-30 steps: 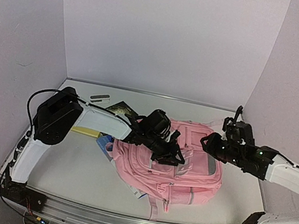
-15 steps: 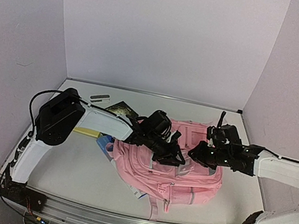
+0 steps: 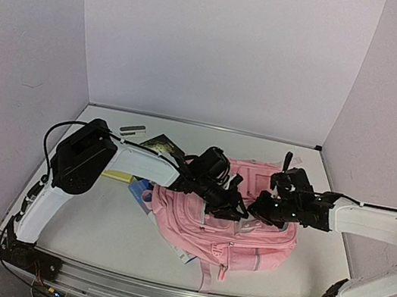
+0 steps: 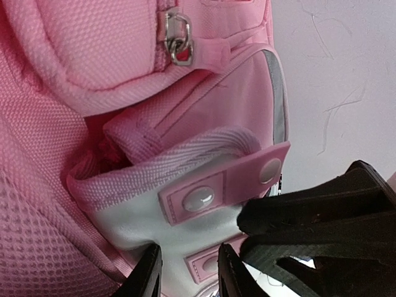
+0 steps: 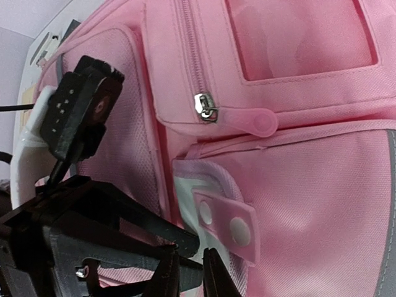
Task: Pack the student bag
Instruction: Adjust the student bag at the center of the board.
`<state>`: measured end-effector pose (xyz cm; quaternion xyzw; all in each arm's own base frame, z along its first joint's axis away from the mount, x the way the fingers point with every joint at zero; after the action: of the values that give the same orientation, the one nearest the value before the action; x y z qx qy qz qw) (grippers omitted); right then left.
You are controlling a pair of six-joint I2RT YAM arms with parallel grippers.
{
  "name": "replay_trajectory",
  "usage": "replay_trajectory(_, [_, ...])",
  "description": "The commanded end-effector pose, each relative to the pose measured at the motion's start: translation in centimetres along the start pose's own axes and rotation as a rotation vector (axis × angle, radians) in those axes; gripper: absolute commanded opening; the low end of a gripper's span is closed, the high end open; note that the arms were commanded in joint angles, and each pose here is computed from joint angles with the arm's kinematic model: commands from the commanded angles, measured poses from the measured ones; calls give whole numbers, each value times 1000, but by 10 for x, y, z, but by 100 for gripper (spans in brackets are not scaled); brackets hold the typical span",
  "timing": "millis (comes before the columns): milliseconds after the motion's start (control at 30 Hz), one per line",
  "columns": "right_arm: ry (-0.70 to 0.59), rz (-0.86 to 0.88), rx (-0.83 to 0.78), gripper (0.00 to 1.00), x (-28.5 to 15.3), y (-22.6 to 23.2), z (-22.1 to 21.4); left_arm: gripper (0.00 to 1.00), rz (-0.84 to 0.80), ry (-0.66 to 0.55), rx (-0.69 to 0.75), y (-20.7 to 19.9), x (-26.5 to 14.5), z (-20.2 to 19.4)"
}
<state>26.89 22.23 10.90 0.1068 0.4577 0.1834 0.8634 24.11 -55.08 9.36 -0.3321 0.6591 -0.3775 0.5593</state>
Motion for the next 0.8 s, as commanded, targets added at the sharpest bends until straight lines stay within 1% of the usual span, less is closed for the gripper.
replay_trajectory(0, [7,-89,44,13,16,-16,-8,32,6,-13,16,0,3,1])
replay_trajectory(133, [32,-190,60,9,30,-36,-20,33,2,-36,42,-6,-6,-1])
replay_trajectory(367, [80,-269,70,9,45,-54,-36,36,-1,-91,90,-22,-28,-5])
replay_trajectory(500, [106,-286,97,9,45,-62,-48,39,8,-138,116,-32,-49,-4])
replay_trajectory(667, [124,-284,129,9,40,-67,-60,40,2,-200,114,-34,-83,3])
replay_trajectory(767, [156,-264,148,9,42,-69,-69,43,3,-240,111,-32,-107,11])
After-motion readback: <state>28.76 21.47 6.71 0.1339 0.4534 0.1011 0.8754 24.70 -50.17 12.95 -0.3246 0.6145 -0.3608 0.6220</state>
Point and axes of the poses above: each gripper's point midway between its finger pads, its own x axis out along the fingers, its own y axis along the line the jaws close on, z = x × y, the point moved 2 cm from there along -x, back along the fingers, and after that the axes turned 15 degrees about -x, right-handed, at the moved point
